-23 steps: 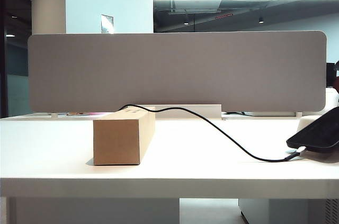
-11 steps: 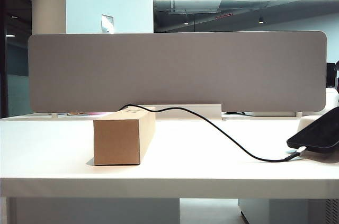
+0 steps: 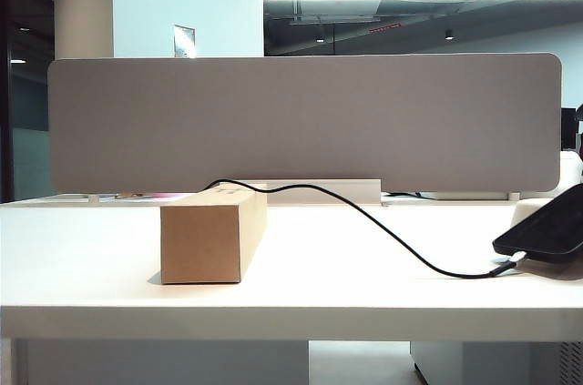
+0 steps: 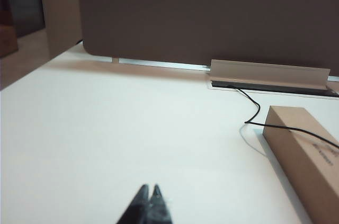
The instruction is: Pick up the charging cable and the phone, plug the charging cable into the charging port on the phone, and finally place them back on the table.
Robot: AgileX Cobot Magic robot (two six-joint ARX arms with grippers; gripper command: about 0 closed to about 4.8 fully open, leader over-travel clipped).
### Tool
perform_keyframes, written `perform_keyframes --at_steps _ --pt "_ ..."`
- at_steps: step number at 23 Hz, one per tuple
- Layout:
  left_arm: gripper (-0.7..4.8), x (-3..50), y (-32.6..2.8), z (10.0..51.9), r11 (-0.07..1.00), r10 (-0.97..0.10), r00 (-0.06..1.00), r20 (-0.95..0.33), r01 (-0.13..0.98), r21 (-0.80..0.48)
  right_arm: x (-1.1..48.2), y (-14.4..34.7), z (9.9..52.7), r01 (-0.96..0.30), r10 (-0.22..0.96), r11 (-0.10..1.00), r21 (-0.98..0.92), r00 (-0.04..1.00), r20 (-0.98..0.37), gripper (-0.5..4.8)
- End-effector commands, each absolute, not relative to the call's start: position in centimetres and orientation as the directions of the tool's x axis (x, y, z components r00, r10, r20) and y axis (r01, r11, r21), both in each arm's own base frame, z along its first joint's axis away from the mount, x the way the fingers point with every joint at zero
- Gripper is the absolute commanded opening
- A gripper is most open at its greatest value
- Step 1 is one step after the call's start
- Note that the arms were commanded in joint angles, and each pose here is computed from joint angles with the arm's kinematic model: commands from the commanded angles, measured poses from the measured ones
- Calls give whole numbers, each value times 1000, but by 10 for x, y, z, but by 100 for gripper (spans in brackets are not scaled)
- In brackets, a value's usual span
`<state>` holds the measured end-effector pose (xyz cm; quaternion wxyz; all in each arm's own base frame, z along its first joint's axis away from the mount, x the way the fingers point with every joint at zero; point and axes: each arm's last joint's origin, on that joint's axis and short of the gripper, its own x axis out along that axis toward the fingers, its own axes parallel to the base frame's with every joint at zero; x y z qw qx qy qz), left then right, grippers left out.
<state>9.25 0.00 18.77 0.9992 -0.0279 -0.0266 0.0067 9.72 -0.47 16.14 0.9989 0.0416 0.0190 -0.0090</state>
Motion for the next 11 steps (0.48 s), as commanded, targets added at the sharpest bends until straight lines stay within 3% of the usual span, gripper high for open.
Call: perform_keyframes --at_steps 1,11 --pt "-6 93 0 187 1000 6 997 81 -7 11 97 -5 161 21 -19 997 79 999 -31 -1" --pt "-6 97 0 177 992 2 992 123 -17 122 97 -5 161 21 -18 997 79 999 -31 -1"
